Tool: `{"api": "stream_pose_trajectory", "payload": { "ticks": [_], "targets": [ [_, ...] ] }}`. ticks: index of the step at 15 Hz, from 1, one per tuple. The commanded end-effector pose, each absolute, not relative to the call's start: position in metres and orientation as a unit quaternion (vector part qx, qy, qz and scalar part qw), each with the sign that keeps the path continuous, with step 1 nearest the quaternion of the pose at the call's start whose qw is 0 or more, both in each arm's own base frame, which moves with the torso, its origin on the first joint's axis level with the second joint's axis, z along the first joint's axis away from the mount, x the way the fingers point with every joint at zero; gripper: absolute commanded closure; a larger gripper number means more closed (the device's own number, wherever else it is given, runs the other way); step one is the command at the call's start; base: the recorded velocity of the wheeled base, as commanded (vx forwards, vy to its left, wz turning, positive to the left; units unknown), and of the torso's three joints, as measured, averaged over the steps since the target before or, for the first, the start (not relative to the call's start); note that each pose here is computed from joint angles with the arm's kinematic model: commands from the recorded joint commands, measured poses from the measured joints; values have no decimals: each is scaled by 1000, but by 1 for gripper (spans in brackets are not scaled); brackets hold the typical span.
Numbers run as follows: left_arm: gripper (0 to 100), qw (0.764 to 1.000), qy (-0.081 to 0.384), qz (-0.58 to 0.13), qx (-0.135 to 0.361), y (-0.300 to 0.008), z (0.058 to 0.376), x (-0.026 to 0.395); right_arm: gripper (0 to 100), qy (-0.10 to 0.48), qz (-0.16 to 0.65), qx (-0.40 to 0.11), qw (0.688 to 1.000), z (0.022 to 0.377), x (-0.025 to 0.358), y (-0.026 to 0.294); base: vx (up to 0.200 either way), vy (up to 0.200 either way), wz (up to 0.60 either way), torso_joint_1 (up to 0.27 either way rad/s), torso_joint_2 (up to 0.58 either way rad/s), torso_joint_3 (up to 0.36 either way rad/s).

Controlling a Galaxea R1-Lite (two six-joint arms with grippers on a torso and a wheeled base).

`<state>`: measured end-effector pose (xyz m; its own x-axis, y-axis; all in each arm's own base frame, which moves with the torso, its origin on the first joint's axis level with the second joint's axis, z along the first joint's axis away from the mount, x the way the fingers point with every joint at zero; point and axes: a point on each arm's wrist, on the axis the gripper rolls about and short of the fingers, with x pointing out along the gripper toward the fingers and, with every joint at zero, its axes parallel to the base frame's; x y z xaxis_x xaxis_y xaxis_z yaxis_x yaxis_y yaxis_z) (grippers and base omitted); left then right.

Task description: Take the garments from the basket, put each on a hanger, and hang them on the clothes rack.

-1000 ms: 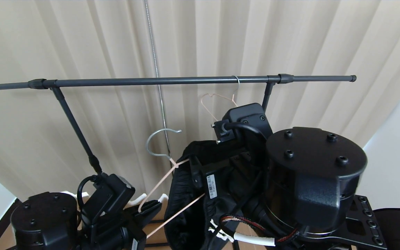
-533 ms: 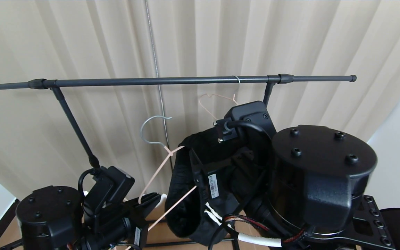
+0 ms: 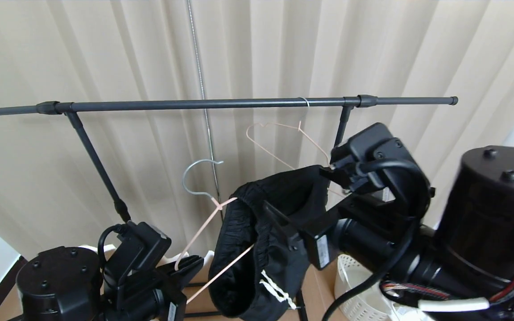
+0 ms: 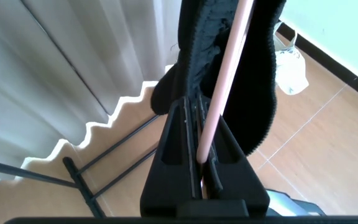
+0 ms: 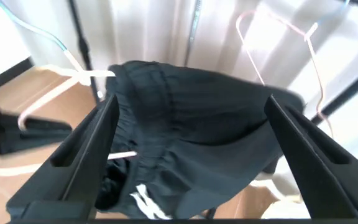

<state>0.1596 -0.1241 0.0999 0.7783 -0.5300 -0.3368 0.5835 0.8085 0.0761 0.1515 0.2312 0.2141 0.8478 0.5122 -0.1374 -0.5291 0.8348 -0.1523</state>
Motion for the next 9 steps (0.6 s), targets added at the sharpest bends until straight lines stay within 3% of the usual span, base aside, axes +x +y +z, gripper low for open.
{"api": "stream_pose_trajectory", "payload": {
  "ticks": [1,2,5,6,8,9],
  "targets": [
    [100,938,151,-297,90,-123,100,158,0,25,270,-93,958,227,150,197,0,0,0,0,0,0],
    [100,936,142,-305,103,-120,102,154,0,17,319,-123,940,242,154,165,0,0,0,0,0,0],
    [100,923,152,-326,135,-114,94,145,0,80,433,-200,875,278,166,129,0,0,0,0,0,0],
    [100,923,152,-326,138,-114,93,145,0,86,444,-202,869,280,166,128,0,0,0,0,0,0],
    [100,913,145,-347,159,-112,92,136,0,156,525,-251,798,269,191,139,0,0,0,0,0,0],
    [100,908,143,-359,164,-112,91,133,0,179,539,-266,779,259,201,147,0,0,0,0,0,0]
  ]
}}
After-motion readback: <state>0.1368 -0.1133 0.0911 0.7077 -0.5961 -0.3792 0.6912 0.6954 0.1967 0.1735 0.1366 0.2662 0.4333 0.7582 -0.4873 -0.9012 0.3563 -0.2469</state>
